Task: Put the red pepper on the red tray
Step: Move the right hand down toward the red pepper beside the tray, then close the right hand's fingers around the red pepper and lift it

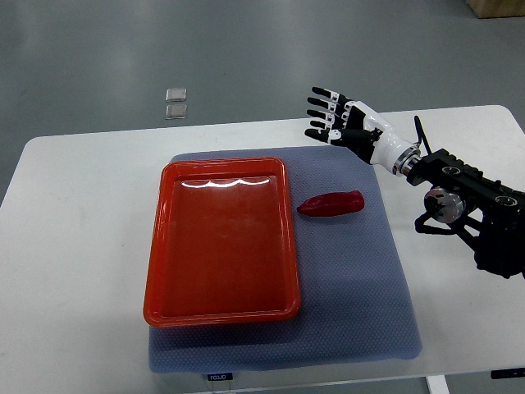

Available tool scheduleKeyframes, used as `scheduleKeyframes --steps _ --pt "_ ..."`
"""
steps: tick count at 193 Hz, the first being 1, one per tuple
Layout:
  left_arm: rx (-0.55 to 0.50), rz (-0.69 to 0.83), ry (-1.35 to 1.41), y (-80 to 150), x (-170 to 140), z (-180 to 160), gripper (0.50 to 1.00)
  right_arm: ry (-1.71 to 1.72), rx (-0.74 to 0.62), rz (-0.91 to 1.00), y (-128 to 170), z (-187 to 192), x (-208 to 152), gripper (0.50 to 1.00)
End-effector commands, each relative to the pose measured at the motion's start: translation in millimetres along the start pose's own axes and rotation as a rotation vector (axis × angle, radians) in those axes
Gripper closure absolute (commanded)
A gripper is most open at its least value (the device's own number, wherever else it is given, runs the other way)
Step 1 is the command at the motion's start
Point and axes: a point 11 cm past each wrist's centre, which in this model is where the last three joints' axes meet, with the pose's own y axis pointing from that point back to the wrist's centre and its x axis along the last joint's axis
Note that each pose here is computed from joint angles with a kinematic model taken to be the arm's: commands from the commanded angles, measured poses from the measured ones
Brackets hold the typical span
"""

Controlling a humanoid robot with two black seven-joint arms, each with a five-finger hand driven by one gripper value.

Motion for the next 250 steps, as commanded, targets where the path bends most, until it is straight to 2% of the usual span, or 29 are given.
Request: scheduleKeyframes --steps 1,32,62,192,201,212,222,238,250 --pt "0.0 0.001 0.0 0.0 0.5 0.0 0.5 0.257 -0.108 -0.138 1.0 2.9 -14.4 0.581" --pt "0.0 0.006 0.002 0.0 2.1 -0.1 0.5 0.585 -0.245 -0.326 10.8 7.5 -25.5 0.581" --pt "0.001 0.007 0.002 0.0 2.6 -0.2 0.5 0.707 -0.33 -0.379 20.2 12.5 -16.7 0.581" --pt "0.001 0.007 0.0 0.0 2.6 -0.3 0.5 0.991 -0.36 -0.332 33.2 38.7 -4.0 0.599" --pt "0.001 0.007 0.0 0.0 2.6 -0.3 0.5 0.994 -0.358 -0.33 33.1 38.5 -3.8 0.615" --pt "0.001 0.007 0.0 0.0 2.6 -0.3 0.5 0.994 -0.359 -0.328 33.5 39.1 -3.3 0.67" --pt "0.001 0.007 0.0 0.0 2.6 -0.3 0.5 0.997 -0.358 -0.329 33.0 39.2 -3.9 0.693" --pt "0.002 0.007 0.001 -0.1 2.4 -1.2 0.5 1.01 -0.36 -0.331 33.5 39.9 -3.4 0.785" --pt "0.002 0.007 0.001 -0.1 2.4 -1.2 0.5 1.023 -0.37 -0.337 35.2 43.0 -2.1 0.818"
